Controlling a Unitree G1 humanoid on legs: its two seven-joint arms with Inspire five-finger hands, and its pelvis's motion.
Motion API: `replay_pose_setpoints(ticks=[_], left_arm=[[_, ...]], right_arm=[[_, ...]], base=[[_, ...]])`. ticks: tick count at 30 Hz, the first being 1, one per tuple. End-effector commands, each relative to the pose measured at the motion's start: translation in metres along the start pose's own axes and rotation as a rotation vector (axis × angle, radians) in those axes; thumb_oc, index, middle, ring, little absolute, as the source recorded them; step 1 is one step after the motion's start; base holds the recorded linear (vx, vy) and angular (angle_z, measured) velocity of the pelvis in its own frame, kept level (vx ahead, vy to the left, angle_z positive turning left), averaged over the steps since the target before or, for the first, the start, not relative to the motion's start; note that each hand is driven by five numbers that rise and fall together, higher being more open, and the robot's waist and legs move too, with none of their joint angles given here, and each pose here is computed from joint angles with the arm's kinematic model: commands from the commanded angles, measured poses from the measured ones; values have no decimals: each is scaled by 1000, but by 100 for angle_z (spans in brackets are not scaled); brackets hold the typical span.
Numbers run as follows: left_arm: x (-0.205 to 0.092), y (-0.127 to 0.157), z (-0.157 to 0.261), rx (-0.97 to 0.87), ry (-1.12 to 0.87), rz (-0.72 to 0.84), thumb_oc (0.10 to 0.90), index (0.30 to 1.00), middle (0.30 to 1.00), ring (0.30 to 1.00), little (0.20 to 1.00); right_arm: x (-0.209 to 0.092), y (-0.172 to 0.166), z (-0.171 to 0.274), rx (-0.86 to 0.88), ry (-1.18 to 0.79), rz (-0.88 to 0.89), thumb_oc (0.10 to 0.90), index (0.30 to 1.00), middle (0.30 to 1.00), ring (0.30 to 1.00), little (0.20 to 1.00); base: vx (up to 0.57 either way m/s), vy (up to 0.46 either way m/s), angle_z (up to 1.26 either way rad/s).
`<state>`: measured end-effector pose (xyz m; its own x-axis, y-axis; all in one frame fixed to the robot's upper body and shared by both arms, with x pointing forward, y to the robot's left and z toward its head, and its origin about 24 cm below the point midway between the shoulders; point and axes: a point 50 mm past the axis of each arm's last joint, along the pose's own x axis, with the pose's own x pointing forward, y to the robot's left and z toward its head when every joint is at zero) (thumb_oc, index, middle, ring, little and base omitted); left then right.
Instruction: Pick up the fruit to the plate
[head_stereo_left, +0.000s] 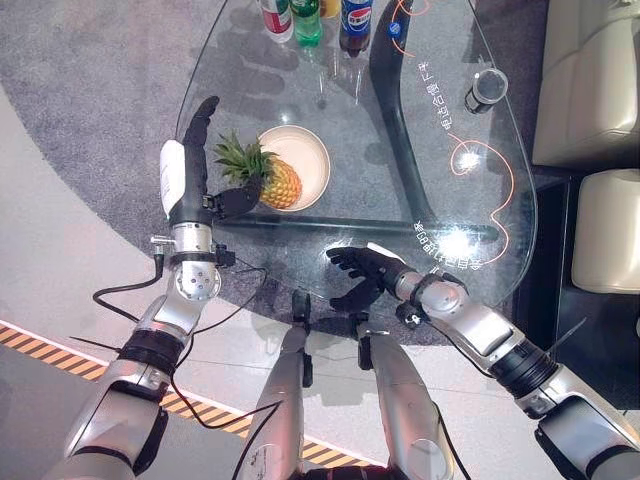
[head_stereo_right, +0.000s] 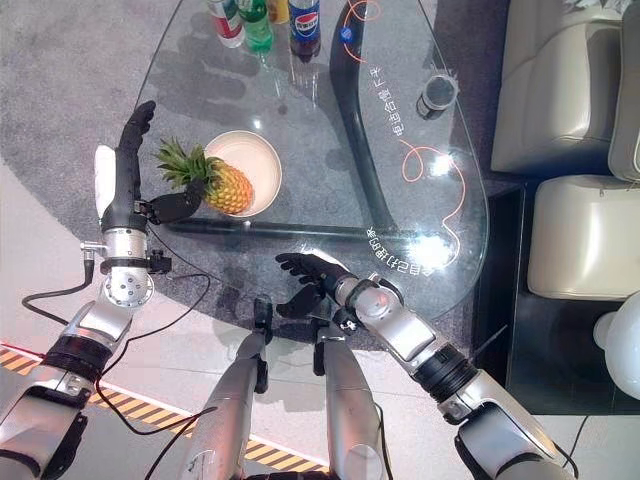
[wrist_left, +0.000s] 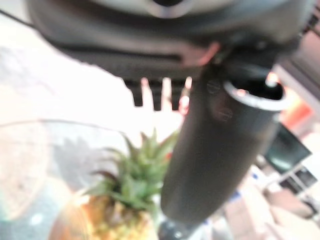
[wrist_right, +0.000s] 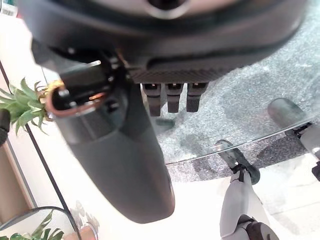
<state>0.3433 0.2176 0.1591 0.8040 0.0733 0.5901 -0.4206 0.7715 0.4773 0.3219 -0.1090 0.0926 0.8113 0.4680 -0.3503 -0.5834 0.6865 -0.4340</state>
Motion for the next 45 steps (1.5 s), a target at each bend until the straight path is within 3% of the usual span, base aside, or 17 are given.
replay_pose_setpoints(ticks=[1,17,33,45], left_arm=[[20,24,34,-72,-186,107,800,900,900,900,900],[-9,23,1,-204,36,100,800,900,900,900,900],[-98,-5,-47,-320,415,-32,800,900,900,900,900],[-208,-15,-98,-266,875,-102,800,900,900,900,900]], right_arm=[[-11,7,32,6,-204,37,800,900,900,900,900],[-16,8,13,13,-180,34,800,900,900,900,900],[-35,22,-44,107,-77,60,800,900,900,900,900],[-58,47,-121,343,150,1,800,900,900,900,900]], base=[[0,0,0],[0,0,0],[30,-9,8],[79,43,6]])
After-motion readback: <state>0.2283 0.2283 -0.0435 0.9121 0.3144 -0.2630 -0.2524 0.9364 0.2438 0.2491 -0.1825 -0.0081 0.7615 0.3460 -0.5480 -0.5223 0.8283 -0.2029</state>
